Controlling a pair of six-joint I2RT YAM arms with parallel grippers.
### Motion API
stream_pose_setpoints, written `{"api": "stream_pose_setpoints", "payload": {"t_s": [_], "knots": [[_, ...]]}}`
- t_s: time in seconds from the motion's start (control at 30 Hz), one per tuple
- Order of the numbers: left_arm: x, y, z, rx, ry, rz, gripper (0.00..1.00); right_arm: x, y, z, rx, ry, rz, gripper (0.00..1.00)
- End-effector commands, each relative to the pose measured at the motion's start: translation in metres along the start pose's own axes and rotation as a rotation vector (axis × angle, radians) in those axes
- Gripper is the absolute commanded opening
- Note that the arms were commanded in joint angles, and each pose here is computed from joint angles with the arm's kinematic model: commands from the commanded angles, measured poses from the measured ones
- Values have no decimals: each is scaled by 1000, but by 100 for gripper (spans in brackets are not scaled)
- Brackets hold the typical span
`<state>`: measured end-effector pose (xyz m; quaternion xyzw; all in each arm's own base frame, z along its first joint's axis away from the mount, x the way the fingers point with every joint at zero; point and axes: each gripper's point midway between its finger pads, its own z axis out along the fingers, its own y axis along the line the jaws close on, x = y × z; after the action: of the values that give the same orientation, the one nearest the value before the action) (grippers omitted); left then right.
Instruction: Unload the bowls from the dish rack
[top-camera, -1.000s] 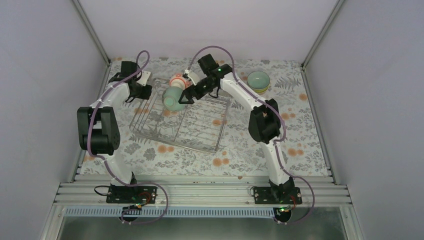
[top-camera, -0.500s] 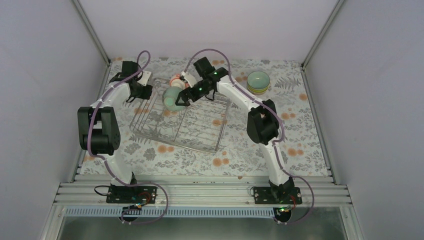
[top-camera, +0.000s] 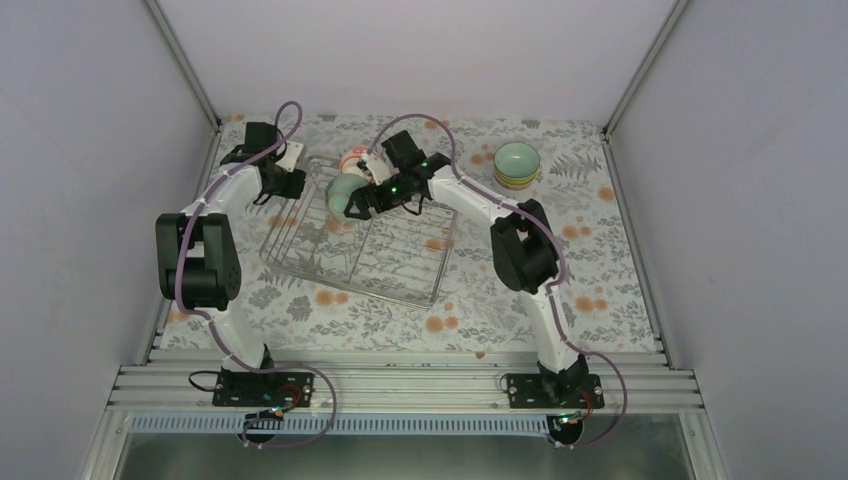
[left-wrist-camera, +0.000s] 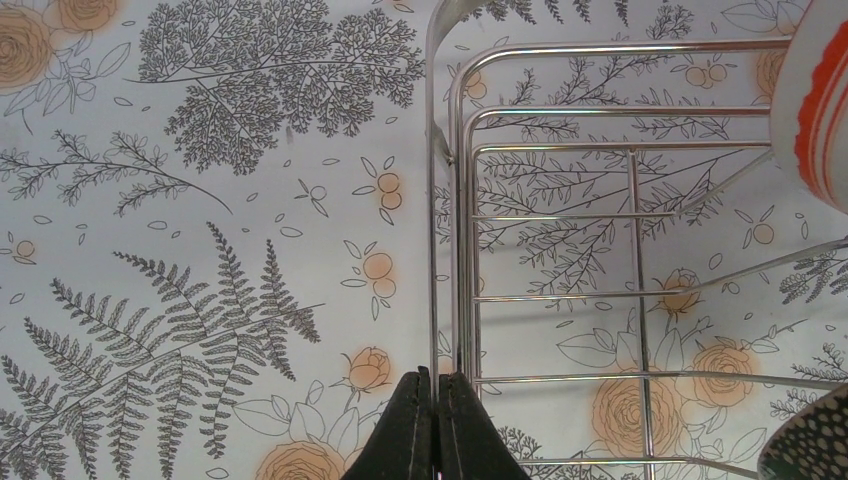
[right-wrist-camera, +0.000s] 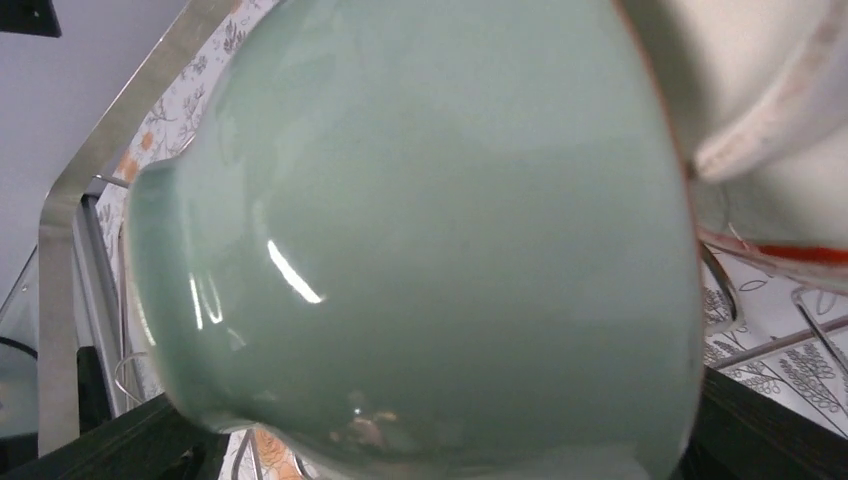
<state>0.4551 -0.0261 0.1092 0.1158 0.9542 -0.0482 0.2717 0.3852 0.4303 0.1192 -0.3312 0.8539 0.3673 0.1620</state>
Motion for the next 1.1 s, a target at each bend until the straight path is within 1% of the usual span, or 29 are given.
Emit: {"api": "stream_pose_setpoints", "payload": {"t_s": [0.0,0.17,0.3,0.37,0.5,0.63,0.73,0.87,1.07], "knots": [[-1,-8,7,23,8,-5,2,-37,18,-26,37,-166,-7,100],[0,-8,8,26,10,-3,2,-39,23,-23,50,-173,-16,100],[1,-9,9,31,12,-2,2,-40,23,-26,63,-184,-26,95],[1,-10,10,35,13,-1,2,-40,22,-24,68,-180,-30,88],[2,-10,9,37,13,2,2,-39,24,-25,72,-179,-39,70],[2,-10,9,35,13,5,2,-42,33,-35,73,-195,-60,58],[2,-9,10,31,16,8,2,-42,39,-44,75,-198,-76,56],[1,-8,9,30,14,12,2,-38,53,-59,46,-196,-104,49],[2,-8,12,33,23,19,2,-28,86,-82,-60,-185,-159,48]]}}
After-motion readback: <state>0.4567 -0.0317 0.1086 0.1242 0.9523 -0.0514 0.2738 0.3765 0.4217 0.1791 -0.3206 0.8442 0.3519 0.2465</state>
